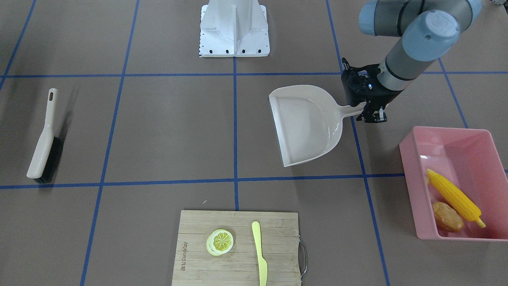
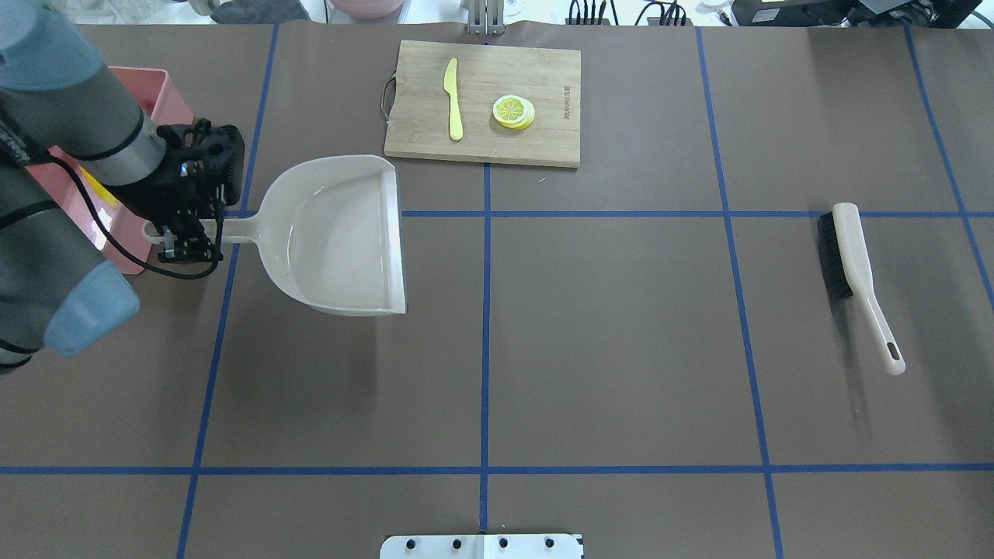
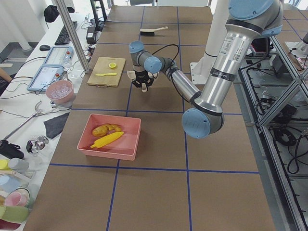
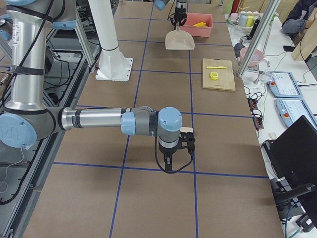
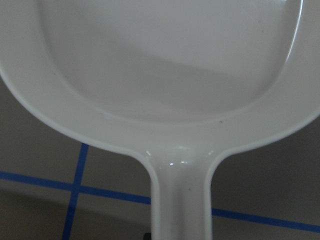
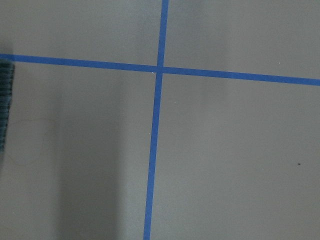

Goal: Sweep and dump trash into bin
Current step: 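Lower the white dustpan onto the table beside the bin with the left gripper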

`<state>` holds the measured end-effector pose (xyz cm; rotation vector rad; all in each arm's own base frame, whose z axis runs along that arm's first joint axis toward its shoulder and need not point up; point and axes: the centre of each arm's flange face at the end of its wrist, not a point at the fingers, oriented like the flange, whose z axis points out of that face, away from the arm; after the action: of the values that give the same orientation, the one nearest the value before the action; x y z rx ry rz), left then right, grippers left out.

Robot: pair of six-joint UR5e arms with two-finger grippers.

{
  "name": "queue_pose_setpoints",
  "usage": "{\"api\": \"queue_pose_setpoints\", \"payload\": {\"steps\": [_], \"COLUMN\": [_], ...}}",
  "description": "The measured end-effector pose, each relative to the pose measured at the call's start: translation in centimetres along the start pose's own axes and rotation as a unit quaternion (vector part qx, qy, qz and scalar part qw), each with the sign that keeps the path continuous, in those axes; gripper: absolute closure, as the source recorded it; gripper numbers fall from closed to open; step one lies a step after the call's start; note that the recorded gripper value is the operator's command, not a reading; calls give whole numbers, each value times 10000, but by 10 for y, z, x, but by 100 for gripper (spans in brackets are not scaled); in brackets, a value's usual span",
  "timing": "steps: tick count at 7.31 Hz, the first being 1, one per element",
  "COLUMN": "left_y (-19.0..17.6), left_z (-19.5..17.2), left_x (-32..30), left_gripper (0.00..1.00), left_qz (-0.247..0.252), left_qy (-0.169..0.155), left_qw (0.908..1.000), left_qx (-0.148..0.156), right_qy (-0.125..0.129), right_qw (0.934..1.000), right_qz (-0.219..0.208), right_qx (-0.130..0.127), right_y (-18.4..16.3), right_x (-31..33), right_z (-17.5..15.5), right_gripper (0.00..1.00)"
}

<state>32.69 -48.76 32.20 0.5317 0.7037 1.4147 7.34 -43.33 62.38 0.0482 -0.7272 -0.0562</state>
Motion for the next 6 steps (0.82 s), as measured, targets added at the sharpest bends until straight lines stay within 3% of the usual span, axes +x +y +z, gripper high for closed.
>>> {"api": "queue_pose_setpoints", "payload": {"steps": [3, 6], "left_y": [-13, 11], "left_z": [34, 67], "left_x": [21, 35], "left_gripper": [100, 100], "left_qz": [236, 177], "left_qy": [45, -76], "left_qw": [9996, 9998], "left_qx": [-175, 39], "right_qy": [4, 1], "right_qw": [10000, 10000], "right_qz": [4, 3], "right_qx": [-7, -2], "right_y": [0, 0], "right_x": [1, 0], "right_z": [1, 0], "right_gripper": [0, 0]}}
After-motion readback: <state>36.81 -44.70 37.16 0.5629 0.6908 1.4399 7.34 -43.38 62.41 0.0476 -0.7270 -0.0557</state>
